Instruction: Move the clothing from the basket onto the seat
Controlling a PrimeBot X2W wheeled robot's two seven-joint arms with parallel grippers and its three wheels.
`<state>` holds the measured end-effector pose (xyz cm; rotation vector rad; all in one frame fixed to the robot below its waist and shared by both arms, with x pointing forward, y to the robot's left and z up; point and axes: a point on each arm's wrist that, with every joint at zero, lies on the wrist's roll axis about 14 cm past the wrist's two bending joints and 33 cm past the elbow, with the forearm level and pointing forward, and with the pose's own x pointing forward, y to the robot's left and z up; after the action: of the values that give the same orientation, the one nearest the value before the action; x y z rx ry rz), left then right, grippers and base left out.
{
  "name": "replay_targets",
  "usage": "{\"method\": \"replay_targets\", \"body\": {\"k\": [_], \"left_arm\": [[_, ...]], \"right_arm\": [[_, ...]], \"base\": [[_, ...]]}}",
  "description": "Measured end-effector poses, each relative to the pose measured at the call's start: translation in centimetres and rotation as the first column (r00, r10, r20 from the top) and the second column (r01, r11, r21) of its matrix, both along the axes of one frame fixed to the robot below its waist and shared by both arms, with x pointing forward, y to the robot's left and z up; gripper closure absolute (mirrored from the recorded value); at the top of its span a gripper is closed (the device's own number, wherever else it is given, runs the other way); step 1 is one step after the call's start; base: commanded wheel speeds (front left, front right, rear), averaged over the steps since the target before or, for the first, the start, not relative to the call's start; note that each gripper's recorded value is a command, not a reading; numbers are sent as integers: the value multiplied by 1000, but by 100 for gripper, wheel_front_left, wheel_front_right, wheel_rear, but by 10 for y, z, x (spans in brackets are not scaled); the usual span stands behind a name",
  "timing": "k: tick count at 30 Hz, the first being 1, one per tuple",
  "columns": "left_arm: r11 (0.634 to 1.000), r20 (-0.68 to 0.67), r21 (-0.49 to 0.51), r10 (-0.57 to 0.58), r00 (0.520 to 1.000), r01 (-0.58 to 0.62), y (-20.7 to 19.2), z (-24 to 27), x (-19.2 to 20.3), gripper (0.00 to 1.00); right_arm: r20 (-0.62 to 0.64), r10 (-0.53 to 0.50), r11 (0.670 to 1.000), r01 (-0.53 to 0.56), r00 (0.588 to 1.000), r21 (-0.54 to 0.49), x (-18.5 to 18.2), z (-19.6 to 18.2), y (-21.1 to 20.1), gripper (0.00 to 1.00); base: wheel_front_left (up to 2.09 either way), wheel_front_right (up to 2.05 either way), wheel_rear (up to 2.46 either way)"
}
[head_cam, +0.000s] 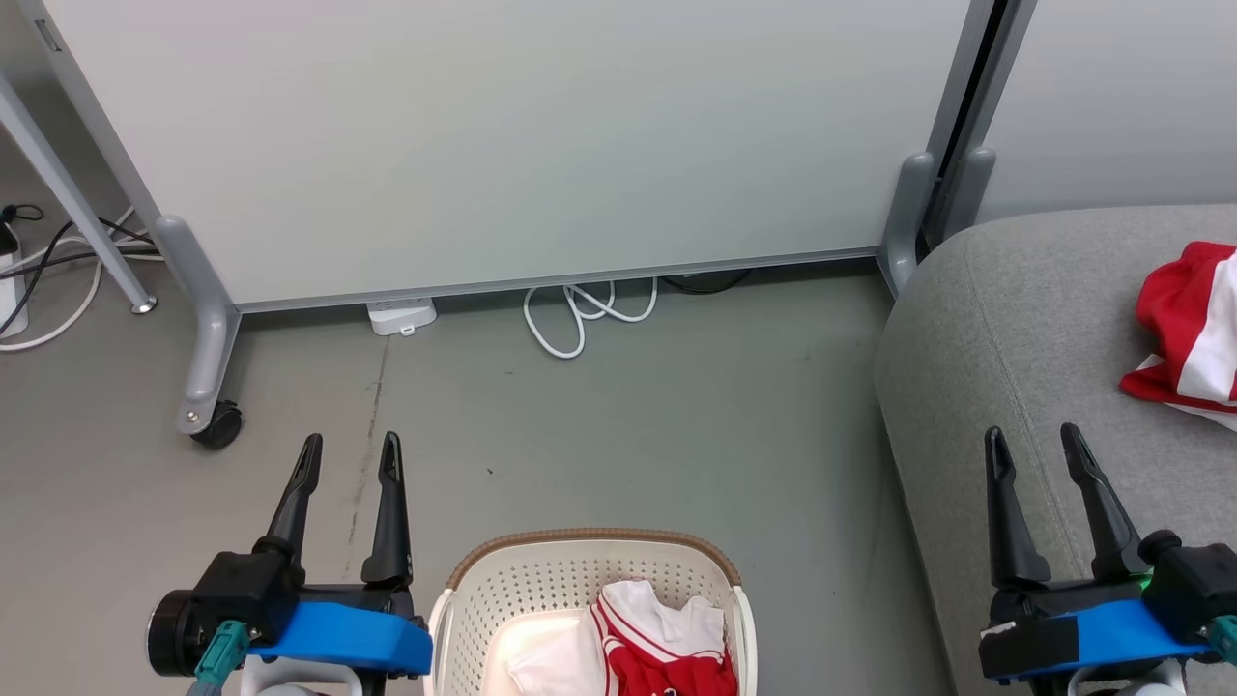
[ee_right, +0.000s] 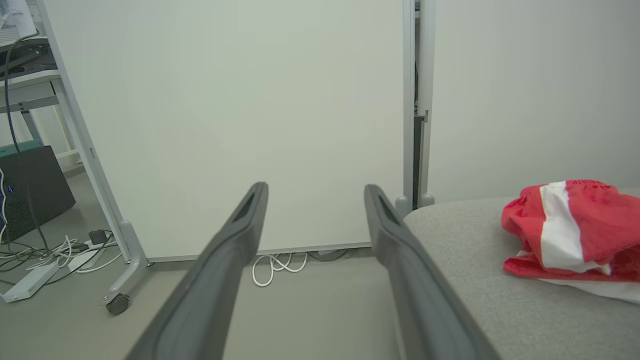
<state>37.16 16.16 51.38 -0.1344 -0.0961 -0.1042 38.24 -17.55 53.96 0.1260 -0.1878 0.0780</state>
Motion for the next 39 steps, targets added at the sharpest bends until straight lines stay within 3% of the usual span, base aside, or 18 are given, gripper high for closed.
{"method": "replay_targets", "body": {"k": [27, 34, 39], "left_arm": [[1000, -43, 15, -20, 999, 20, -6, -16, 3, 0], [990, -57, 16, -137, 989, 138, -43, -20, 26, 0], [961, -122, 5, -273, 954, 276, -85, -42, 47, 0]], "right_arm": [[-59, 2, 1000, 0, 998, 28, -3, -20, 1, 0], [-52, 4, 1000, -3, 999, 18, 11, -19, 2, 0], [-25, -4, 1000, 4, 1000, 0, 34, -12, -1, 0]], "base": [[0, 0, 0], [0, 0, 0], [0, 0, 0]]}}
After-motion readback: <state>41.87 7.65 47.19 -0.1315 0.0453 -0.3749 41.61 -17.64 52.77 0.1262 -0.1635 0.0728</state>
